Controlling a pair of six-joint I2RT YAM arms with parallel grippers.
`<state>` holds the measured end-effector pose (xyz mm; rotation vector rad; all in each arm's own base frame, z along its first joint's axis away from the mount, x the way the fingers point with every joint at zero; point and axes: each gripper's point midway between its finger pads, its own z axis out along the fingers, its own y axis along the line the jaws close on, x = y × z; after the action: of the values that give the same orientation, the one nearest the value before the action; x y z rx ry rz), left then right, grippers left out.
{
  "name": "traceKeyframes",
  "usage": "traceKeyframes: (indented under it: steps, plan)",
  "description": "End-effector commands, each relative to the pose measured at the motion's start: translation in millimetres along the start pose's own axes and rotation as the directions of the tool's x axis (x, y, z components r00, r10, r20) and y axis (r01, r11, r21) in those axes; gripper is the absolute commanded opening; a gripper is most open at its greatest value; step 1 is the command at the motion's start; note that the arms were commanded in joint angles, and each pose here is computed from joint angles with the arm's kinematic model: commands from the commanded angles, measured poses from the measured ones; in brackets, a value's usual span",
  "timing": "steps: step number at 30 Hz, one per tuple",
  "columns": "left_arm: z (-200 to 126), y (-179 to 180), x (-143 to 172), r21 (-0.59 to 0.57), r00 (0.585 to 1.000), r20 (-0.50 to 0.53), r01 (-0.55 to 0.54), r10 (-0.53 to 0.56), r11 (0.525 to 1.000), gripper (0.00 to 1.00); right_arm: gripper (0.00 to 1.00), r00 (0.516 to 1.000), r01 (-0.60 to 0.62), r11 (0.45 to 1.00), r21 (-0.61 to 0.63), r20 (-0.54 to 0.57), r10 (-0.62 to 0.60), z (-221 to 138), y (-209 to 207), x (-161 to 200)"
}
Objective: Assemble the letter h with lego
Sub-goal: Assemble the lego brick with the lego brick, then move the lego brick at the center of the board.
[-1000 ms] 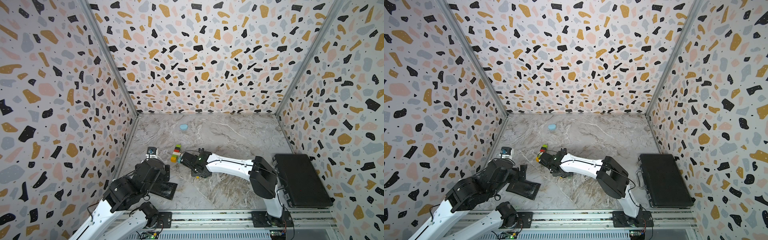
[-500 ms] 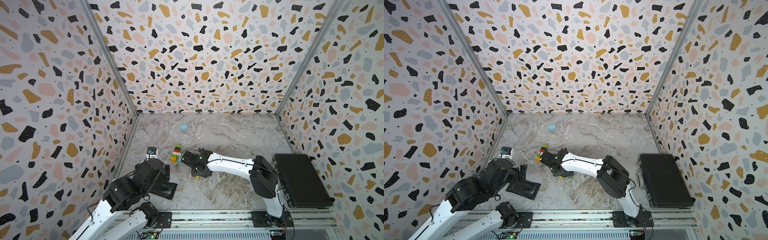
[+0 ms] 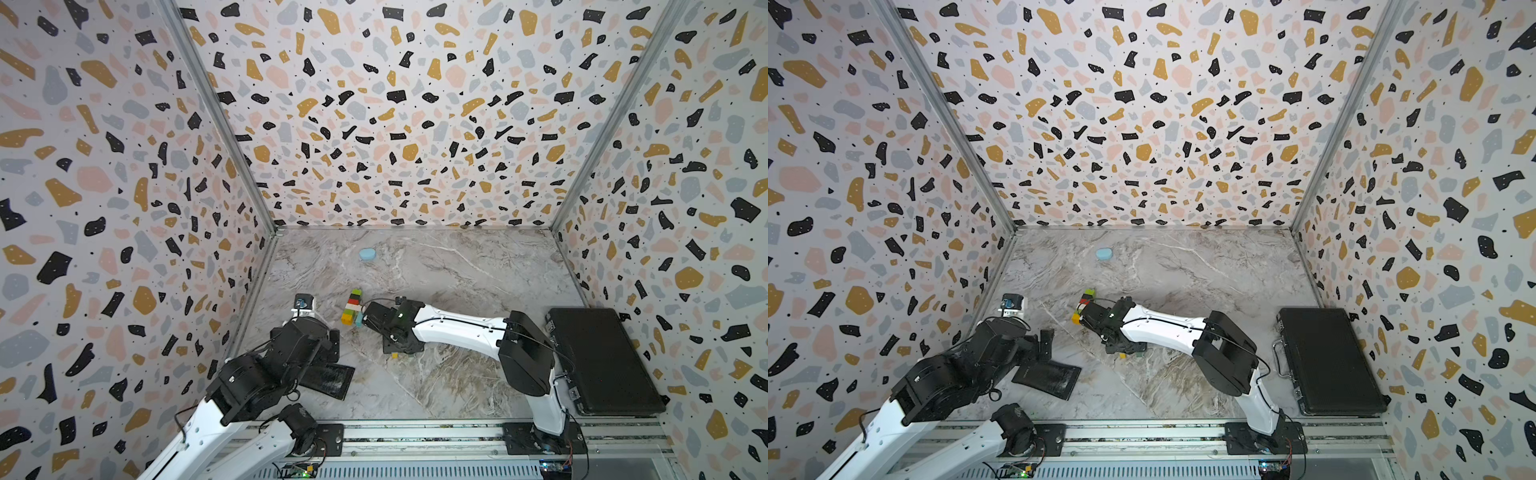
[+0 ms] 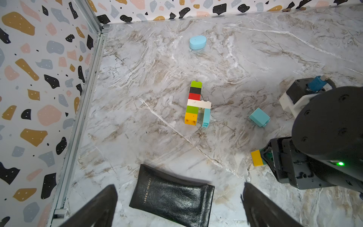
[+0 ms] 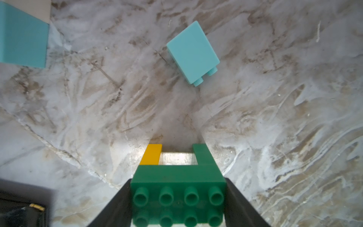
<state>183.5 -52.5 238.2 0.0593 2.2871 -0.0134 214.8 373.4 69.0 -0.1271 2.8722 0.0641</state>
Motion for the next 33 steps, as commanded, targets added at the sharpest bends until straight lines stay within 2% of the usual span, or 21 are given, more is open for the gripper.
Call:
traceKeyframes:
  steps: [1,5,11,13,16,19,25,27,30,33]
  plan:
    - [2,0,-1,-0.006,1.000,0.010,0.003,-0.003,1.000,0.99,0.63,0.999,0.013,1.000,0.018,-0.041,-0.012,5,-2,9]
    - [2,-1,-1,-0.003,1.000,0.011,0.004,-0.004,1.000,0.99,0.78,0.999,0.018,1.000,0.008,-0.028,-0.018,1,0,6]
    - [3,-2,-1,-0.003,1.000,0.005,-0.001,0.001,1.000,0.99,0.91,0.999,0.029,0.998,-0.047,-0.011,-0.030,-10,10,1]
    - [4,-2,0,-0.002,1.000,0.003,-0.001,0.001,1.000,0.99,0.98,0.999,0.036,0.998,-0.059,0.003,-0.036,-17,11,-3]
    - [4,-2,-1,-0.002,1.000,0.005,-0.002,0.002,1.000,0.99,0.99,0.997,0.063,0.993,-0.102,0.044,-0.059,-32,16,-11]
    - [4,-3,0,0.001,1.000,0.003,-0.003,0.003,1.000,0.99,0.98,0.985,0.105,0.983,-0.148,0.149,-0.082,-58,15,-27]
    - [1,-1,-2,0.005,1.000,0.017,0.003,-0.003,1.000,0.99,0.95,0.905,0.267,0.934,-0.236,0.396,-0.158,-109,-4,-61]
    - [0,-1,-2,0.007,1.000,0.017,0.003,-0.003,1.000,0.99,0.96,0.888,0.322,0.914,-0.248,0.414,-0.200,-111,-20,-66]
    - [2,-2,-2,0.005,1.000,0.012,-0.001,0.001,1.000,0.99,0.95,0.885,0.345,0.891,-0.295,0.417,-0.205,-97,-47,-84]
    - [3,-4,-1,0.008,1.000,0.005,-0.004,0.004,1.000,0.99,0.92,0.912,0.300,0.907,-0.294,0.368,-0.182,-68,-67,-99]
